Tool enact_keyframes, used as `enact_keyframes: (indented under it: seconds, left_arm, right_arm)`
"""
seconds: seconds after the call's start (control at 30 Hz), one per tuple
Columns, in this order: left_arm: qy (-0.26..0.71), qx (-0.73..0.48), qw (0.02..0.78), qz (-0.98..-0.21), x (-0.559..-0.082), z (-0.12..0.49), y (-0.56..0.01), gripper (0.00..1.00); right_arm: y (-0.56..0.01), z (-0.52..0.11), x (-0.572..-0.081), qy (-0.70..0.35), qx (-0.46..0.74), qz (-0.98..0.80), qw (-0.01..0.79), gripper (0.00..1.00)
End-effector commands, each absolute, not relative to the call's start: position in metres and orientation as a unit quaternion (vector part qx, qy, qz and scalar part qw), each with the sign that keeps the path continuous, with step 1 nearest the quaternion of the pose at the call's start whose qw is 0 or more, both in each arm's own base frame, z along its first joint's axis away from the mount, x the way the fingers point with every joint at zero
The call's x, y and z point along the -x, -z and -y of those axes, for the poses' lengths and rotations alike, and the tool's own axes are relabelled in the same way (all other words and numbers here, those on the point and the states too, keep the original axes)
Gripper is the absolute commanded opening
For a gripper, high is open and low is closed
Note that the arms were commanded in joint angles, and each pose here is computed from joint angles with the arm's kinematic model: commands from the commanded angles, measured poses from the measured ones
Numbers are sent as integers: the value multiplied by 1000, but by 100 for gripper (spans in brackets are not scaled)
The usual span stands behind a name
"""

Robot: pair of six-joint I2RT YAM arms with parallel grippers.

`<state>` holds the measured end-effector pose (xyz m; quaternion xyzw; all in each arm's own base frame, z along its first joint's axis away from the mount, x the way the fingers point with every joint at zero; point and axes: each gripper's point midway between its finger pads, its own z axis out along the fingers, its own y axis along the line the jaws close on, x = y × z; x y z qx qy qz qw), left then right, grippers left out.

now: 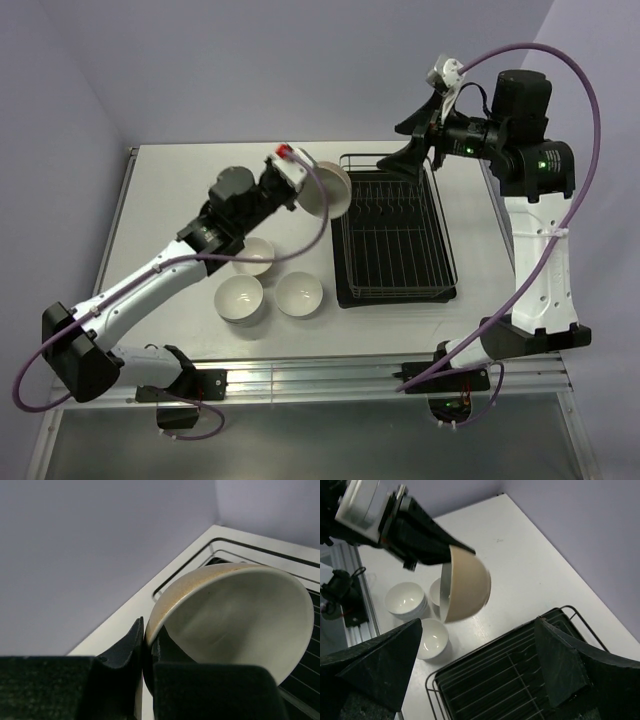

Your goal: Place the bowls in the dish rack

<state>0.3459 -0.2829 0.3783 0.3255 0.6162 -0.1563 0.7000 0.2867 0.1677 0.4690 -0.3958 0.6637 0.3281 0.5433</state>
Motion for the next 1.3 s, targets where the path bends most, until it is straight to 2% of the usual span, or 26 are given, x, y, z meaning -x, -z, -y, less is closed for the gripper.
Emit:
enact_keyframes:
  seconds: [0.0, 0.07, 0.23, 0.53, 0.63, 0.9, 1.27]
  left_arm:
    - [152, -329, 813, -456, -307, 296, -465, 0]
    - [129, -336, 839, -408, -296, 298, -476, 0]
    - [63, -372, 866, -328, -270, 303, -458, 0]
    - [-7, -397, 894, -207, -228, 313, -436, 0]
    - [-6, -412, 890, -197, -223, 323, -427, 0]
    - [-12, -411, 895, -173, -223, 335, -422, 0]
    - [-20, -421, 892, -163, -224, 346, -411, 0]
  right_arm:
    - [-444, -175, -265, -328, 457, -663, 494, 100]
    - [-424, -183, -254, -321, 478, -671, 468, 100]
    - [-383, -197, -238, -318, 512, -679, 419, 100]
    - [-346, -196, -224, -318, 526, -684, 393, 100]
    - [-331, -193, -217, -318, 538, -679, 385, 100]
    - [-323, -191, -200, -303, 558, -631, 445, 100]
    - [-338, -188, -219, -236, 575, -583, 523, 100]
